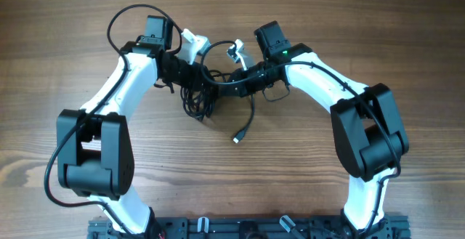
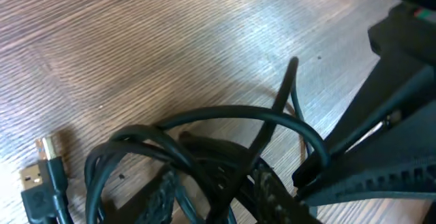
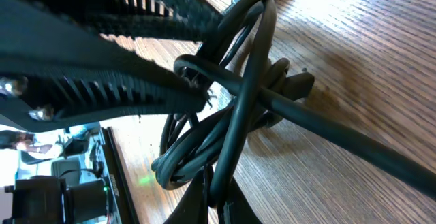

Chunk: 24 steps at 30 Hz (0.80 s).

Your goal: Untangle cables

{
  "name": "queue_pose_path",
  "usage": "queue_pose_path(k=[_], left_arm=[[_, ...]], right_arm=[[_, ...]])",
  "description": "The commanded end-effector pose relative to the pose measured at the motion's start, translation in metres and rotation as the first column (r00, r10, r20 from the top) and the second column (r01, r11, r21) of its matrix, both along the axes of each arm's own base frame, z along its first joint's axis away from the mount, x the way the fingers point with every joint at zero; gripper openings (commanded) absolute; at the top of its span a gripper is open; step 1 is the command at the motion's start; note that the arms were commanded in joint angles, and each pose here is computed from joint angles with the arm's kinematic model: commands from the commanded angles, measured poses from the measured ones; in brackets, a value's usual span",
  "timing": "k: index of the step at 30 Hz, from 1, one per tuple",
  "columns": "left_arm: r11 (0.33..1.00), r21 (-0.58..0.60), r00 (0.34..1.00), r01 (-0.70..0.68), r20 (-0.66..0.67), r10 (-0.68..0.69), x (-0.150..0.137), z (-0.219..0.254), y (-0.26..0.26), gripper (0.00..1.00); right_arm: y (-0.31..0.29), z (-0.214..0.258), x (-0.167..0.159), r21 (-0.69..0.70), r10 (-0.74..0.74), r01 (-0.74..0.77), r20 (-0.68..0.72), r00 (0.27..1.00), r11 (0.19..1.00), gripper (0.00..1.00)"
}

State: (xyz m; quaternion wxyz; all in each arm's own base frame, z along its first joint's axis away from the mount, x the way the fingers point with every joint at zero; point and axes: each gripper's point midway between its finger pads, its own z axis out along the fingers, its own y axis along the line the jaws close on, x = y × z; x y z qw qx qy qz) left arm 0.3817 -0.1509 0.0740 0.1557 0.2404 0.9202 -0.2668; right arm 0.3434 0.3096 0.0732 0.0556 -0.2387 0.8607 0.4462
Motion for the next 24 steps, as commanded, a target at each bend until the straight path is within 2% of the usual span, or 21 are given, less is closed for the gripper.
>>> queue_pose_path(k=[1,13,21,24], left_arm=[[0.998,-0.011,0.996,0.067,0.066,-0.066,0.0,0.014,-0.005,0.38],[0.985,-0.135,0.991,0.109,0.086,-0.098,-0.001,0.028,-0.023,0.4],[0.983,-0.136,0.988,0.126,0.101,-0.113,-0.001,0.029,-0.029,0.39],[0.986,-0.097,0.986,0.137,0.107,-0.127,-0.003,0.025,-0.033,0.39]], right_arm=[[0.006,-0.002,-0.009,0.039,0.038,-0.037,-0.021,0.999,0.999,0.04],[0.007,0.0,-0.01,0.054,0.044,-0.043,-0.028,0.999,0.998,0.04],[0.007,0.001,-0.01,0.054,0.044,-0.043,-0.027,0.999,0.998,0.04],[0.007,0.001,-0.01,0.055,0.045,-0.043,-0.028,0.999,0.998,0.04]])
